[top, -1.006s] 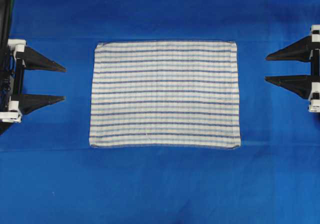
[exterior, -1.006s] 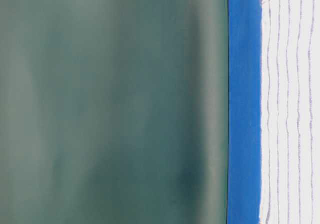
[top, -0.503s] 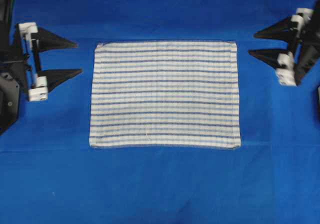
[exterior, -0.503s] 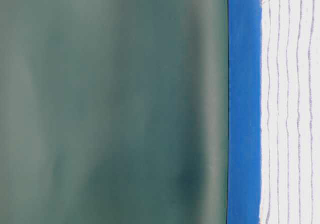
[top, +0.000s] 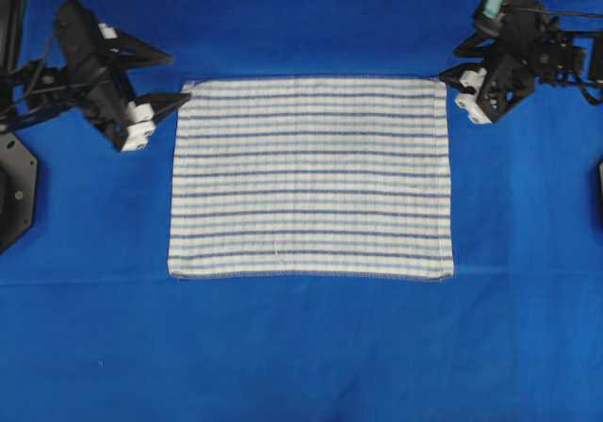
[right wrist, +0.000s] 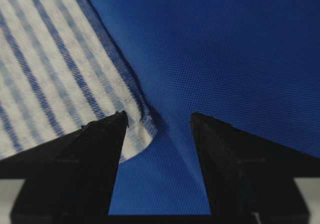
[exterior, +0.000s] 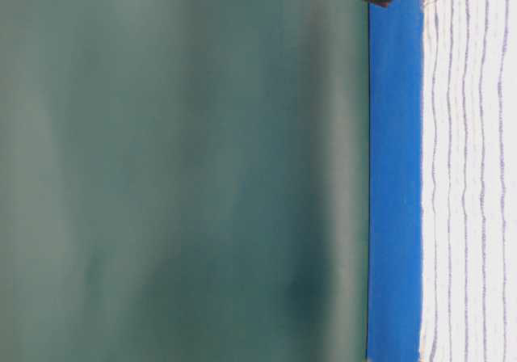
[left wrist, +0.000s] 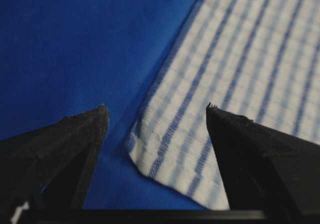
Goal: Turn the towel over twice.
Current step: 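Move both grippers to the towel's far corners again, then close both grippers on the far corners of the towel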
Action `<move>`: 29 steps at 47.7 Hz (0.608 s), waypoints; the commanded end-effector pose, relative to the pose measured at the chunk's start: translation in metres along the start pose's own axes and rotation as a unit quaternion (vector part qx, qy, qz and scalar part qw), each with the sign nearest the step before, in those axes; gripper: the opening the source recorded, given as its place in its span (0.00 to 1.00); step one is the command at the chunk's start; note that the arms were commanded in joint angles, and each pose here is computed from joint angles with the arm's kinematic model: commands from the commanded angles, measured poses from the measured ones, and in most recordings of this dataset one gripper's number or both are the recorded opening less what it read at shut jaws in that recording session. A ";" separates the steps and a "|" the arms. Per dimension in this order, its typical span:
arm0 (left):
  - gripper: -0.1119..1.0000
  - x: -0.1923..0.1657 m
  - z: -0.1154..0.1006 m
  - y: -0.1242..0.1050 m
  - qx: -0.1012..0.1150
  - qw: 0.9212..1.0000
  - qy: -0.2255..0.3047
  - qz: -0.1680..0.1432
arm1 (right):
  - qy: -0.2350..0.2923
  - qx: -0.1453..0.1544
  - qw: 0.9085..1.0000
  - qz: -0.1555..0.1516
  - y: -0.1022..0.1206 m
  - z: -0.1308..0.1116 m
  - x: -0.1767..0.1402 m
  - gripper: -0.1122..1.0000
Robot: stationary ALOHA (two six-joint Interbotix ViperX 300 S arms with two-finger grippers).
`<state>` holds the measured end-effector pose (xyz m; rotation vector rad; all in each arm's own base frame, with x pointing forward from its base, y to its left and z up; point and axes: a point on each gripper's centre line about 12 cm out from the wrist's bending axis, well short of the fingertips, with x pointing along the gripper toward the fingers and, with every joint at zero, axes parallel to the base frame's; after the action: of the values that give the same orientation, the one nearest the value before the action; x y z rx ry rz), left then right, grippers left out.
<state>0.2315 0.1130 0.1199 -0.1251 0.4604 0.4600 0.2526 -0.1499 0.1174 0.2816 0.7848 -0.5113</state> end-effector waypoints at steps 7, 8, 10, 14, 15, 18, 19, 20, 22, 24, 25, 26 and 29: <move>0.77 0.029 -0.011 0.006 -0.003 1.000 0.022 0.010 | 0.017 -0.004 1.000 -0.001 -0.002 0.003 0.021 0.67; 0.77 0.031 -0.012 0.006 -0.003 1.000 0.025 0.010 | 0.020 -0.003 1.000 -0.001 -0.002 0.002 0.023 0.67; 0.77 0.035 -0.017 0.006 -0.002 0.999 0.032 0.011 | 0.023 -0.003 1.000 -0.001 -0.003 0.001 0.024 0.67; 0.77 0.042 -0.024 0.007 -0.004 0.999 0.045 0.013 | 0.030 -0.004 1.000 -0.001 -0.003 -0.003 0.026 0.67; 0.77 0.043 -0.026 0.008 -0.004 0.999 0.048 0.014 | 0.031 -0.004 1.000 -0.001 -0.003 -0.004 0.027 0.67; 0.76 0.046 -0.029 0.010 -0.006 0.998 0.054 0.016 | 0.034 -0.004 0.999 -0.001 -0.003 -0.005 0.028 0.67; 0.76 0.046 -0.029 0.011 -0.006 0.998 0.055 0.018 | 0.034 -0.004 0.999 -0.001 -0.003 -0.005 0.028 0.67; 0.76 0.046 -0.030 0.011 -0.007 0.998 0.056 0.018 | 0.035 -0.004 0.999 -0.001 -0.003 -0.006 0.028 0.67; 0.76 0.045 -0.031 0.011 -0.007 0.998 0.057 0.019 | 0.037 -0.003 0.999 -0.002 -0.003 -0.007 0.029 0.67; 0.76 0.045 -0.031 0.012 -0.007 0.998 0.058 0.020 | 0.038 -0.003 0.999 -0.002 -0.003 -0.007 0.030 0.67; 0.76 0.045 -0.031 0.012 -0.008 0.998 0.058 0.020 | 0.039 -0.001 0.999 -0.003 -0.003 -0.007 0.030 0.67; 0.76 0.045 -0.031 0.012 -0.008 0.998 0.058 0.020 | 0.040 -0.003 0.999 -0.002 -0.003 -0.008 0.030 0.67; 0.76 0.045 -0.032 0.013 -0.009 0.998 0.059 0.021 | 0.042 -0.002 0.999 -0.003 -0.003 -0.009 0.031 0.65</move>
<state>0.2478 0.1322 0.0683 -0.1593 0.5897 0.4901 0.2604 -0.1559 0.0854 0.3027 0.8826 -0.5030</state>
